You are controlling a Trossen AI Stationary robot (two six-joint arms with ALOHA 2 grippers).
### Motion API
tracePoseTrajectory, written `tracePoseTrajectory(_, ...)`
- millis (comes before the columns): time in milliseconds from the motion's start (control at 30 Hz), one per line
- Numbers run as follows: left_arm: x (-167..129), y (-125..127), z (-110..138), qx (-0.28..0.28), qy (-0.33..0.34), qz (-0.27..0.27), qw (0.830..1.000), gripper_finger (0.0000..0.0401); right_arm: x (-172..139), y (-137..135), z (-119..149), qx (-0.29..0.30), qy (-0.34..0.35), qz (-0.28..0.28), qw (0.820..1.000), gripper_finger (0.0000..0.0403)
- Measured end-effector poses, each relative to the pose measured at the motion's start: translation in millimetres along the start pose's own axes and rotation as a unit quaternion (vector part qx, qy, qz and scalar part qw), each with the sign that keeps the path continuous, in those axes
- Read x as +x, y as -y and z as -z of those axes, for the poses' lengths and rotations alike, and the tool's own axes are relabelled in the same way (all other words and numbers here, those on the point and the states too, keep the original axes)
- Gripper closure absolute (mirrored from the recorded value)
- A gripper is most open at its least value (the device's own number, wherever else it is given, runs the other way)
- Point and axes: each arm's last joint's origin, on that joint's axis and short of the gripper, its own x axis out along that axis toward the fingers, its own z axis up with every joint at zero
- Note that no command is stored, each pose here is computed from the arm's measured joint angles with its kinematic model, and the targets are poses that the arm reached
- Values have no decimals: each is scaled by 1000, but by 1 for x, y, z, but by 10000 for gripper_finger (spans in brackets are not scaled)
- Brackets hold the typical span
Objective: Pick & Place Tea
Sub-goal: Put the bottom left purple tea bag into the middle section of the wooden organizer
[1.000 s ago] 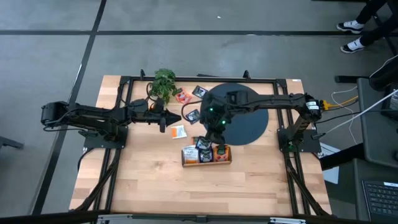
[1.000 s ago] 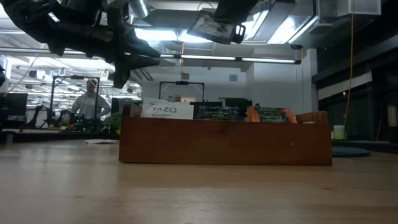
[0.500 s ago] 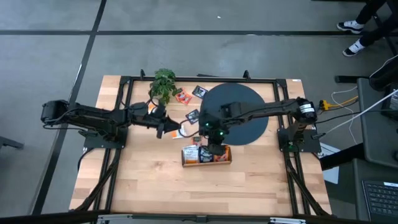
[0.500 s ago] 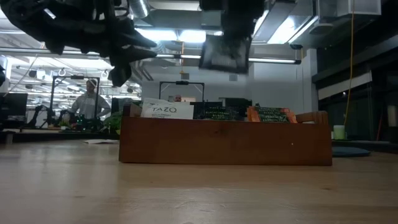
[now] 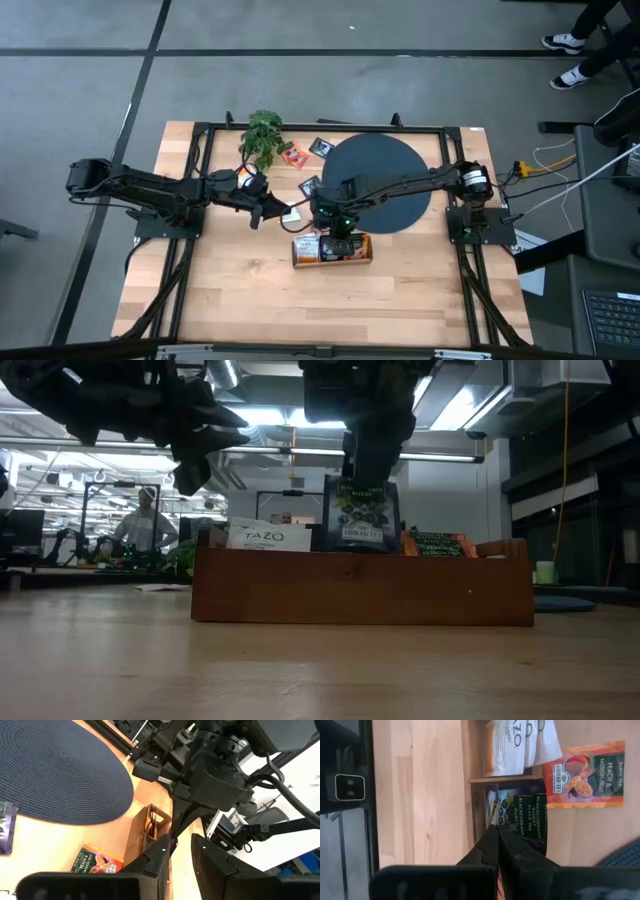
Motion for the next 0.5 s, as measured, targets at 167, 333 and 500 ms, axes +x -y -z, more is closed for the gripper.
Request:
tracePoseTrajectory(167, 1, 4, 3, 3, 6, -7, 1000, 324, 4, 1, -1, -9, 0, 2, 1000, 402)
tracePoseTrajectory(333, 1, 6, 5, 5, 1, -2, 1000, 324, 10, 4, -2, -10, -1, 13, 1000, 401)
tracePoseTrajectory(500, 1, 6, 6, 6, 0, -1, 1000, 324, 20, 8, -2, -14, -17, 15, 1000, 401)
